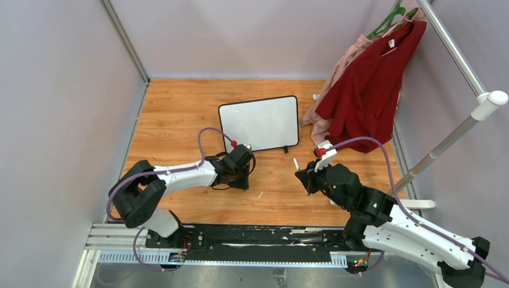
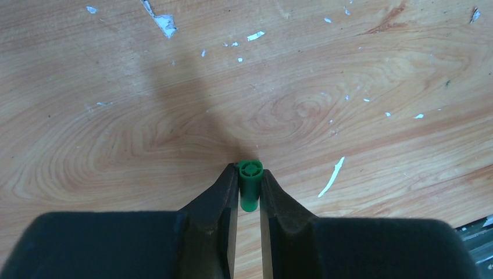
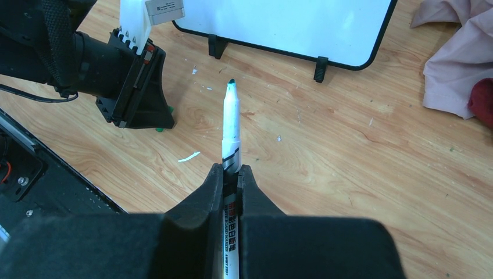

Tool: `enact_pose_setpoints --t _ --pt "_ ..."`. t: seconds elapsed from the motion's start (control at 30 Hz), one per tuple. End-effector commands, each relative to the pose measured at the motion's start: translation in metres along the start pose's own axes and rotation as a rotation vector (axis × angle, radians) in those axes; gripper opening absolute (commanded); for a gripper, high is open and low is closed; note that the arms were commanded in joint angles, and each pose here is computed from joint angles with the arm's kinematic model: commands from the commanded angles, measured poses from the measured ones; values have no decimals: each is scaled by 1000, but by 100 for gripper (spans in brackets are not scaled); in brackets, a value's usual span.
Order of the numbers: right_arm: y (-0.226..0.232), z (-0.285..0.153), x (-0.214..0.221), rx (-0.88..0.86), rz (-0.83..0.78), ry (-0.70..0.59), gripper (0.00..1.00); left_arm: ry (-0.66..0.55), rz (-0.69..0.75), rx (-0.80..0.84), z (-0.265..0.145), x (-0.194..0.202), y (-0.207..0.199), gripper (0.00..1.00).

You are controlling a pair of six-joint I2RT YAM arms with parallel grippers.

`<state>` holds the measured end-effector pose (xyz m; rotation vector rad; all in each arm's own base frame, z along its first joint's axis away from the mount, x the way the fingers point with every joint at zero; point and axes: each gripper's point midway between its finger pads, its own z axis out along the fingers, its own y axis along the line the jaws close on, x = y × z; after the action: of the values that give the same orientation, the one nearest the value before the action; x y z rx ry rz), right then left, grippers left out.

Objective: Write a sentence on the whiteboard
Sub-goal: Place the pen cap at the center of the board.

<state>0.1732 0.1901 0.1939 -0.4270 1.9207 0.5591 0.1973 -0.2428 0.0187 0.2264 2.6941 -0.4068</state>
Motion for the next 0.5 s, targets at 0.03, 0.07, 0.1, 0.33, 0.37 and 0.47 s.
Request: enact_pose_setpoints --t 0.03,0.07,0.1,0.33,0.37,0.47 --pt "-8 -1 -1 32 -30 -13 0 -10 11 14 5 -1 -6 21" --pt "-8 -1 -1 31 -32 -14 0 -10 11 12 6 -1 -5 22" --pt "-7 -1 -2 31 -32 -15 0 -11 10 12 6 -1 -5 22" --pt "-8 -1 -3 32 -32 -19 0 -18 6 14 5 -3 -6 28" --pt "-8 -2 -3 34 -31 -21 0 -19 5 14 4 -4 -6 30" --pt "-8 -2 -4 32 -30 -23 0 -23 4 13 3 -4 -6 32"
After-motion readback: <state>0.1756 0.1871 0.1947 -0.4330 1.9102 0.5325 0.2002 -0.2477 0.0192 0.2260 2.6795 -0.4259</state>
